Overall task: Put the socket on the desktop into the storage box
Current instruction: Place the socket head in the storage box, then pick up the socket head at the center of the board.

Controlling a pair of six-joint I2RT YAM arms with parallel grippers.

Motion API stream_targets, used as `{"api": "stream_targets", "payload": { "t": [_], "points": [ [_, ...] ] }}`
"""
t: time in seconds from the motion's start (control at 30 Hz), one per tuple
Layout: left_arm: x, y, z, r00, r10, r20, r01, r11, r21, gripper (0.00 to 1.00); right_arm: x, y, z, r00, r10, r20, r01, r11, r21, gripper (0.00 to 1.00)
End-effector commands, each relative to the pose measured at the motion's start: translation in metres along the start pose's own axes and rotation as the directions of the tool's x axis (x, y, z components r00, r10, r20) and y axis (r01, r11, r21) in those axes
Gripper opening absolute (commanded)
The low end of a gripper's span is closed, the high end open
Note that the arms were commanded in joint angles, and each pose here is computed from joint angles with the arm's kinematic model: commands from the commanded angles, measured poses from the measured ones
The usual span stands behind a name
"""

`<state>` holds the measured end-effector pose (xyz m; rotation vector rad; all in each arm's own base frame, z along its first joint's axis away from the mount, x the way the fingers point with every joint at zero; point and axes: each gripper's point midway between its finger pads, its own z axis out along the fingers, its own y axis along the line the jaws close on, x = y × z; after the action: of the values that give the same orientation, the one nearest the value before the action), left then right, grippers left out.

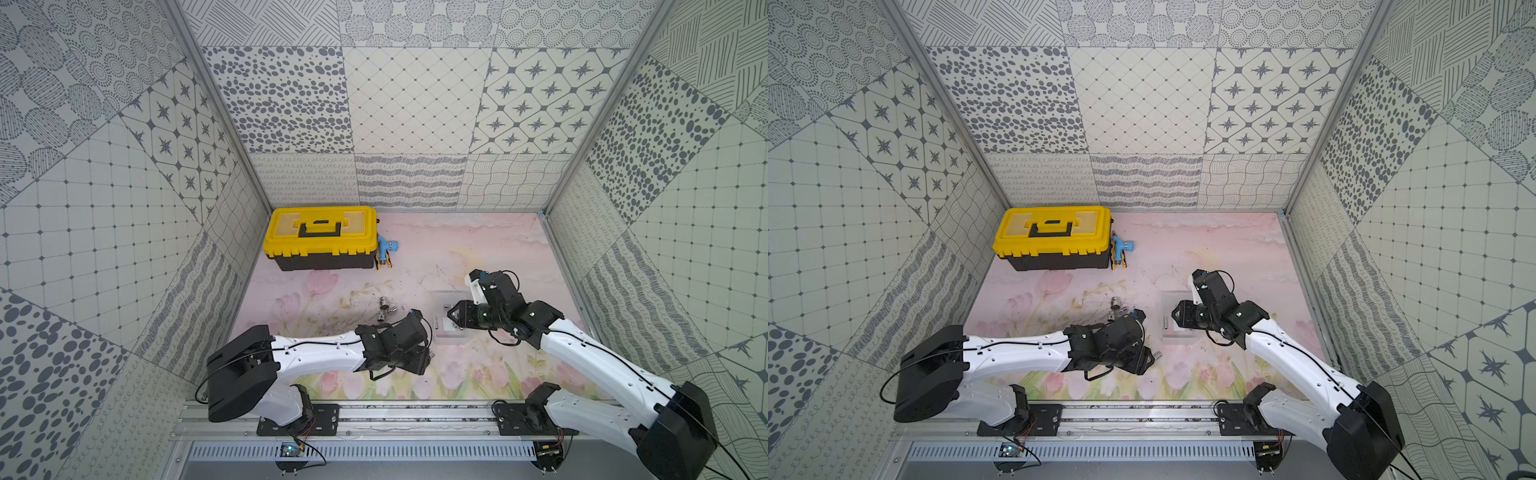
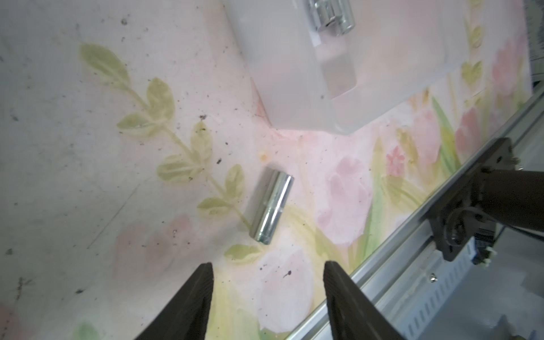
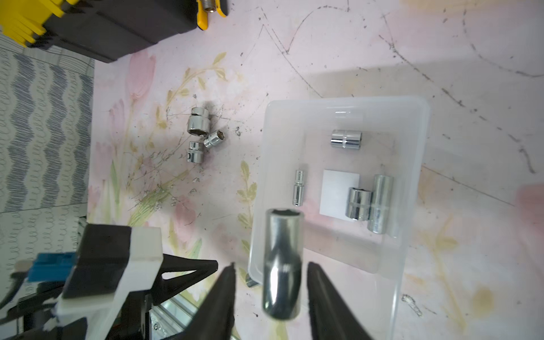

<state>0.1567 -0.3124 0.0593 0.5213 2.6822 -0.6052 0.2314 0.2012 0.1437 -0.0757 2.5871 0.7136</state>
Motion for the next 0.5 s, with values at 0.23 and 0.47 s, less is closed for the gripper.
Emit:
{"api": "stream_targets", "payload": {
  "t": [0.23, 0.47],
  "points": [
    [0.002, -0.007, 0.023, 0.968, 0.249, 0.002, -0.245, 0.952, -0.182, 0.67, 0.004, -0.021, -0.031, 0.996, -0.042, 0.084, 0.031, 0.991, 0.126, 0.47],
    [0.016, -0.044, 0.033, 0.924, 0.382, -0.016, -0.382, 0.921, -0.076, 0.71, 0.010, -0.028, -0.036, 0.995, -0.042, 0.086, 0.029, 0.989, 0.147, 0.44]
  ]
}}
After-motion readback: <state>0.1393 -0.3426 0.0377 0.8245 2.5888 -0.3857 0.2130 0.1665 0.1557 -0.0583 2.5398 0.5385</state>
